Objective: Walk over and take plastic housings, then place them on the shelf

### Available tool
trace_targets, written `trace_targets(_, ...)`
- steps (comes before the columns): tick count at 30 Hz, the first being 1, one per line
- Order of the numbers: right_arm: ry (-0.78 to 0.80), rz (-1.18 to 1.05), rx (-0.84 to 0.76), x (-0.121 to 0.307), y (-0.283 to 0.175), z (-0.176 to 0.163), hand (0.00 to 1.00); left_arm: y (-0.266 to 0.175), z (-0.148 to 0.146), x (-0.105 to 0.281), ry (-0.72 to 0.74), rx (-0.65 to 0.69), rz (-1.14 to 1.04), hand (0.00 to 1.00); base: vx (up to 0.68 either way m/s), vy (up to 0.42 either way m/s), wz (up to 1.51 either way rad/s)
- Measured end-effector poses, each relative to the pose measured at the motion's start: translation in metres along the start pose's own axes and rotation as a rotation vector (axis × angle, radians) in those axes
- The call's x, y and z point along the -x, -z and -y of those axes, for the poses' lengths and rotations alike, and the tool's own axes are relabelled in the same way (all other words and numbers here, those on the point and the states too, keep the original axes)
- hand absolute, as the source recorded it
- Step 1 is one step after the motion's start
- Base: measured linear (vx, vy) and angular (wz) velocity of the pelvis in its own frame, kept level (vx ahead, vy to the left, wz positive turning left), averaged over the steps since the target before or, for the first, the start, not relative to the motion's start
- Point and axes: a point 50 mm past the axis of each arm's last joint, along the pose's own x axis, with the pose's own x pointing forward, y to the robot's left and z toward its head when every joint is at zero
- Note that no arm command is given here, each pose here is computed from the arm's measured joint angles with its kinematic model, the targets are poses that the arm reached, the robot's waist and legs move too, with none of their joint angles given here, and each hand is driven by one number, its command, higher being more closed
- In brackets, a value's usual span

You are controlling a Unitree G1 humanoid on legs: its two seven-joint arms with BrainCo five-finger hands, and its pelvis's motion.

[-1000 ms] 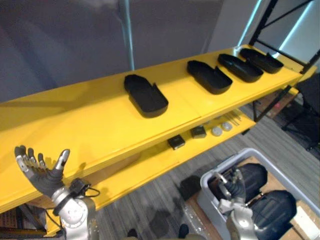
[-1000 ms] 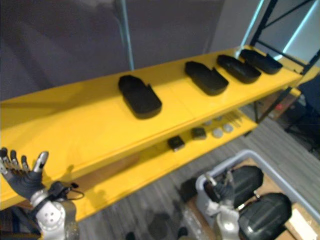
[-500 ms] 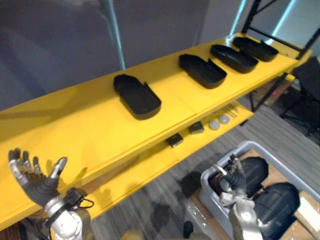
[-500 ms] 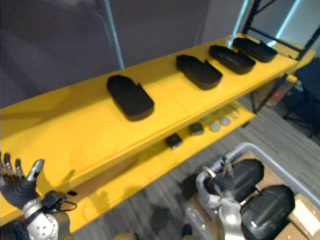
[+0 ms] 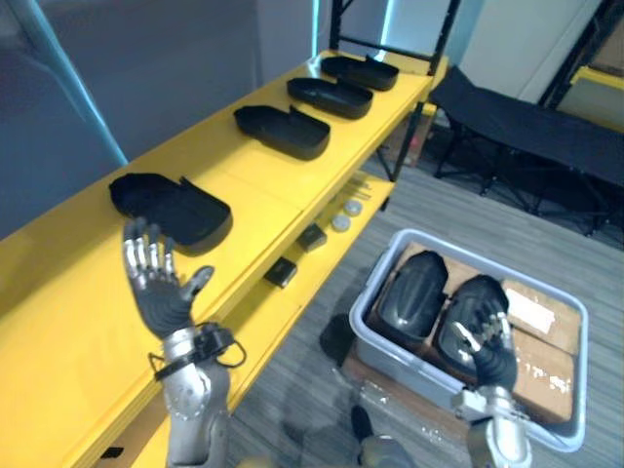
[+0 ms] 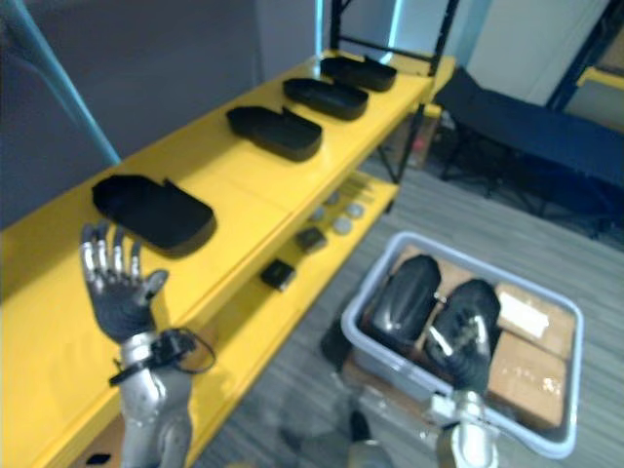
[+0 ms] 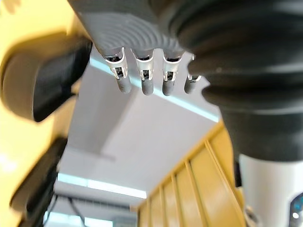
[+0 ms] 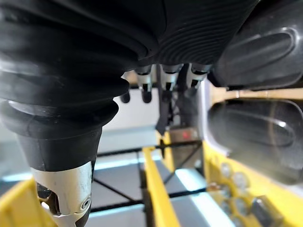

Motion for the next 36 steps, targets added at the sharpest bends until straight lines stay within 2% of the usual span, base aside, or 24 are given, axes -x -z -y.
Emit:
trace_targets(5, -0.081, 0.040, 0.025, -0.002, 0.001, -0.001, 0.00, -0.017, -0.026, -0.005, -0.046, -0.104, 0.047, 0.00, -0.26, 0.002, -1.38)
trace_targets(11, -0.219, 0.051, 0.020, -0.030, 0.009, -0.036, 0.00, -0.013, -0.050, -0.001, -0.167, -0.186, -0.009, 0.00, -0.01, -0.057, -1.06)
trace_targets(19, -0.261, 0.076, 0.074, -0.039, 0.002, -0.036, 0.00, -0.010, -0.055, 0.000, -0.273, -0.135, -0.024, 0.00, -0.08, -0.170, -0.64)
trace_targets(23, -0.261, 0.056, 0.094, -0.040, 0.004, -0.036, 0.00, -0.016, -0.073, 0.017, -0.369, -0.141, -0.045, 0.00, -0.14, -0.148, -1.06)
trace_targets(24, -0.114, 0.078, 0.132, -0.045, 0.002, -0.027, 0.00, -0.012, -0.077, 0.026, -0.343, -0.122, -0.097, 0.00, -0.22, -0.074, -1.59)
trace_targets(25, -0.063, 0.083, 0.138, -0.046, 0.001, -0.022, 0.00, -0.011, -0.075, 0.027, -0.323, -0.118, -0.105, 0.00, -0.16, 0.019, -1.11)
trace_targets(30, 0.039, 0.107, 0.145, -0.069, -0.003, -0.022, 0.00, -0.002, -0.067, 0.026, -0.270, -0.096, -0.136, 0.00, -0.01, -0.003, 0.03)
trace_targets(32, 0.129, 0.116, 0.164, -0.101, -0.011, -0.016, 0.00, 0.010, -0.055, 0.024, -0.178, -0.057, -0.188, 0.00, -0.07, 0.009, 0.29)
trace_targets(34, 0.258, 0.145, 0.168, -0.142, -0.032, -0.007, 0.00, 0.025, -0.032, 0.023, -0.008, 0.007, -0.254, 0.00, -0.11, 0.052, 0.40)
trace_targets(36, 0.289, 0.236, 0.164, -0.163, -0.063, -0.010, 0.00, 0.037, -0.015, 0.028, 0.110, 0.039, -0.325, 0.00, -0.05, 0.043, 0.27)
